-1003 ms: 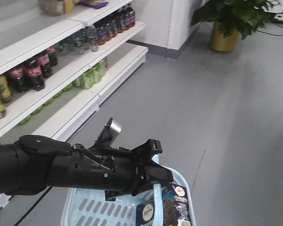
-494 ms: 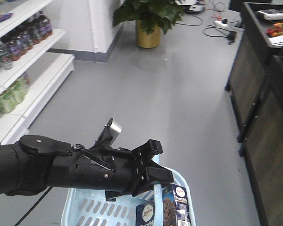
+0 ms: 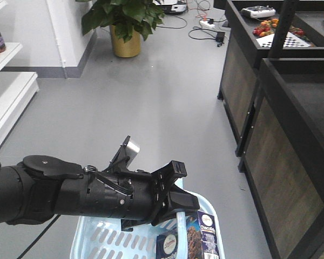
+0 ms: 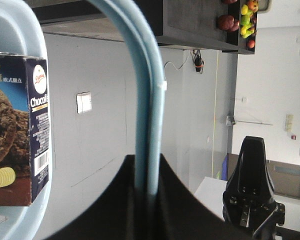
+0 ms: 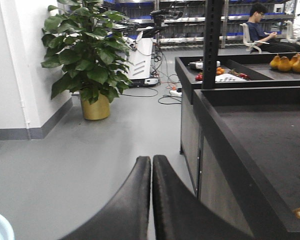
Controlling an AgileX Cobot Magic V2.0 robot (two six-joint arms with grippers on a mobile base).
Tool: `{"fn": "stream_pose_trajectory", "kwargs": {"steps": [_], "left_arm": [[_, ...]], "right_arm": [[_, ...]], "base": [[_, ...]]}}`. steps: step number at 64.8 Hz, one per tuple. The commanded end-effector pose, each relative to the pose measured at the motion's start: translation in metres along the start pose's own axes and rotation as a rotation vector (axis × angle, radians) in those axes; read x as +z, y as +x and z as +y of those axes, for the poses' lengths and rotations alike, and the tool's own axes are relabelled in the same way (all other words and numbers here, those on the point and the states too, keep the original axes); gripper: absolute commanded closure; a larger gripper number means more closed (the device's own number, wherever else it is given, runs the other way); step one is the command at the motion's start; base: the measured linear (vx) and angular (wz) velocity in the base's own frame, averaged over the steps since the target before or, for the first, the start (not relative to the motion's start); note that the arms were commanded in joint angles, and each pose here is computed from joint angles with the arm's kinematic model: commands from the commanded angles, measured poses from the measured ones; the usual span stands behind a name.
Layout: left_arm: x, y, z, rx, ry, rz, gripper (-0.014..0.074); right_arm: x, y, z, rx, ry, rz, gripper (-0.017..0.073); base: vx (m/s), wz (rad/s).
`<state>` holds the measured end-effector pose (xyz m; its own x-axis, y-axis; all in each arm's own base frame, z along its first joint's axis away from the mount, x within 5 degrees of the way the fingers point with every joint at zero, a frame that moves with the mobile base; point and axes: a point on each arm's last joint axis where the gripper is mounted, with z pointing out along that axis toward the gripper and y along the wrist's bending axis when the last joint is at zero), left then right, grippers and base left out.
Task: Left arm holds basket, right arm returns cookies
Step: 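Drive past the potted plant and produce counters carrying the basket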
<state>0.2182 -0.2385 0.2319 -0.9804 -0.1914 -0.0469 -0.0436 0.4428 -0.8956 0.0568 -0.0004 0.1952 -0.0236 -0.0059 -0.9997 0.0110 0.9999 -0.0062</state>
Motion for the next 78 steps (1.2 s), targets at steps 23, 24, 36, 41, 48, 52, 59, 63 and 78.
{"fn": "stream_pose_trajectory", "kwargs": {"steps": [23, 24, 36, 41, 48, 52, 59, 63, 78], "left_arm": [[-0.0102, 0.0021, -0.0243, -0.003, 0.107, 0.005, 0.0600], [-0.0102, 0.0021, -0.0243, -0.003, 0.107, 0.005, 0.0600], [-0.0102, 0.0021, -0.0243, -0.003, 0.107, 0.005, 0.0600], [-0.0102, 0.0021, -0.0243, -0.003, 0.107, 0.005, 0.0600], [-0.0102, 0.0021, -0.0243, -0.003, 0.107, 0.005, 0.0600], [-0.0102, 0.0021, -0.0243, -0.003, 0.107, 0.005, 0.0600], [-0.0102, 0.0021, -0.0243, -0.003, 0.107, 0.005, 0.0600], [-0.0102, 0.0021, -0.0243, -0.003, 0.107, 0.005, 0.0600], [-0.0102, 0.0021, -0.0243, -0.003, 0.107, 0.005, 0.0600]], "right_arm": [[-0.0011, -0.0080, -0.0004, -0.001, 0.005, -0.088, 0.0568], [-0.0011, -0.0080, -0.0004, -0.001, 0.005, -0.088, 0.0568], [-0.0011, -0.0080, -0.0004, -0.001, 0.005, -0.088, 0.0568], [-0.0011, -0.0080, -0.0004, -0.001, 0.005, -0.088, 0.0568], [-0.0011, -0.0080, -0.0004, -0.001, 0.005, -0.088, 0.0568], [-0.0011, -0.0080, -0.0004, -0.001, 0.005, -0.088, 0.0568], [-0.0011, -0.0080, -0.0004, -0.001, 0.005, -0.088, 0.0568], [-0.0011, -0.0080, -0.0004, -0.001, 0.005, -0.088, 0.0568], [-0.0011, -0.0080, -0.0004, -0.001, 0.005, -0.088, 0.0568]], "base": [[0.06, -0.13], [0.08, -0.07], [0.09, -0.06], [0.12, -0.03], [0.15, 0.01], [0.17, 0.04], [0.19, 0.06], [0.21, 0.07], [0.23, 0.08]]}}
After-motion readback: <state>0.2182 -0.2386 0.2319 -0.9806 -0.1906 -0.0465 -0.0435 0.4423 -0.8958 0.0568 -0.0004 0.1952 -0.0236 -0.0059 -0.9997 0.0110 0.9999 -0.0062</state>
